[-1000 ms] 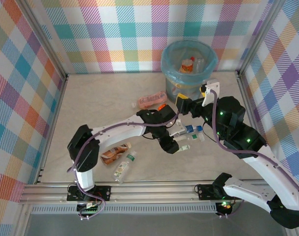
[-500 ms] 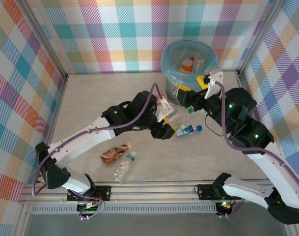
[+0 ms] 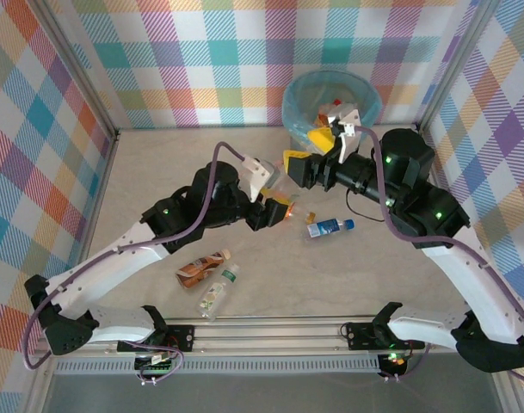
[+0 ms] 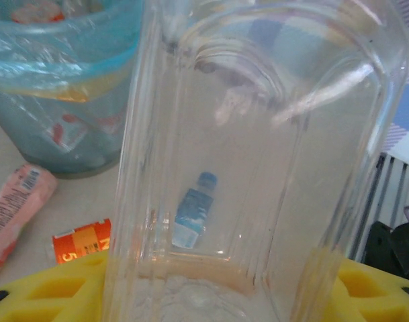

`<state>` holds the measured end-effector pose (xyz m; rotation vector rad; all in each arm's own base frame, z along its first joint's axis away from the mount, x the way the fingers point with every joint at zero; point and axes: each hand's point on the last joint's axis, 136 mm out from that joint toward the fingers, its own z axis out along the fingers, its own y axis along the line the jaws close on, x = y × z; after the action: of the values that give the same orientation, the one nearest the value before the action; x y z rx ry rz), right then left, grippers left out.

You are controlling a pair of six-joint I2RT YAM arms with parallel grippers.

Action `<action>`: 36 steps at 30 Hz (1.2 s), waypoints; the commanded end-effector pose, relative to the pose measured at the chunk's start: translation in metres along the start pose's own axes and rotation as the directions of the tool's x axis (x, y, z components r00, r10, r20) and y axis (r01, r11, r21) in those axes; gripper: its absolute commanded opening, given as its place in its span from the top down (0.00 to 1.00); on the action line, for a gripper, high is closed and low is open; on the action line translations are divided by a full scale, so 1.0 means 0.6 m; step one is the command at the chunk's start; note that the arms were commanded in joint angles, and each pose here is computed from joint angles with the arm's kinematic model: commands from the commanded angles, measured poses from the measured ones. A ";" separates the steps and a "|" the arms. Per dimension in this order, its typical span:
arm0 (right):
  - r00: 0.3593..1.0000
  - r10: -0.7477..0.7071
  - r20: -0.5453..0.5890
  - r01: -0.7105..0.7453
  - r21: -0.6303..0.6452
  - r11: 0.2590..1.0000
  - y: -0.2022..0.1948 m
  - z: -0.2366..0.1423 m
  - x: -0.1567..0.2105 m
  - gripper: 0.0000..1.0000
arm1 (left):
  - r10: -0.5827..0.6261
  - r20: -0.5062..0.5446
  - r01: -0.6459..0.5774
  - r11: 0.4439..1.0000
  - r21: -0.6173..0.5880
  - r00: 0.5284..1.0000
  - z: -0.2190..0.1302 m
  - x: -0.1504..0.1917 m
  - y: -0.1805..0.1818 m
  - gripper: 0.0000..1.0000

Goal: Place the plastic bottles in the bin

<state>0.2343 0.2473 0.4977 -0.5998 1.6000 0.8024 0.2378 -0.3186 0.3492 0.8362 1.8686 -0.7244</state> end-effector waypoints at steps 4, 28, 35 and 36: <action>0.992 0.127 0.023 -0.128 0.078 0.989 -0.038 -0.014 -0.027 0.23 | -0.010 0.125 0.014 1.000 -0.028 0.992 -0.035 -0.044 0.010 0.57; 0.980 0.183 -0.079 -0.187 -0.048 0.981 -0.031 0.030 -0.001 0.67 | -0.003 0.170 0.015 0.997 -0.070 0.985 -0.046 -0.058 0.022 0.41; 0.997 0.069 -0.024 -0.069 0.037 0.997 -0.059 0.035 -0.042 0.83 | -0.001 0.180 0.033 0.984 -0.175 0.984 -0.055 -0.056 0.053 0.17; 0.999 0.050 -0.022 -0.049 0.057 0.997 -0.066 0.039 -0.046 0.84 | -0.003 0.177 0.037 0.982 -0.186 0.984 -0.055 -0.055 0.056 0.17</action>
<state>0.2745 0.2488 0.4952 -0.5268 1.7310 0.8957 0.2490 -0.2975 0.3773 0.7041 1.7809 -0.6569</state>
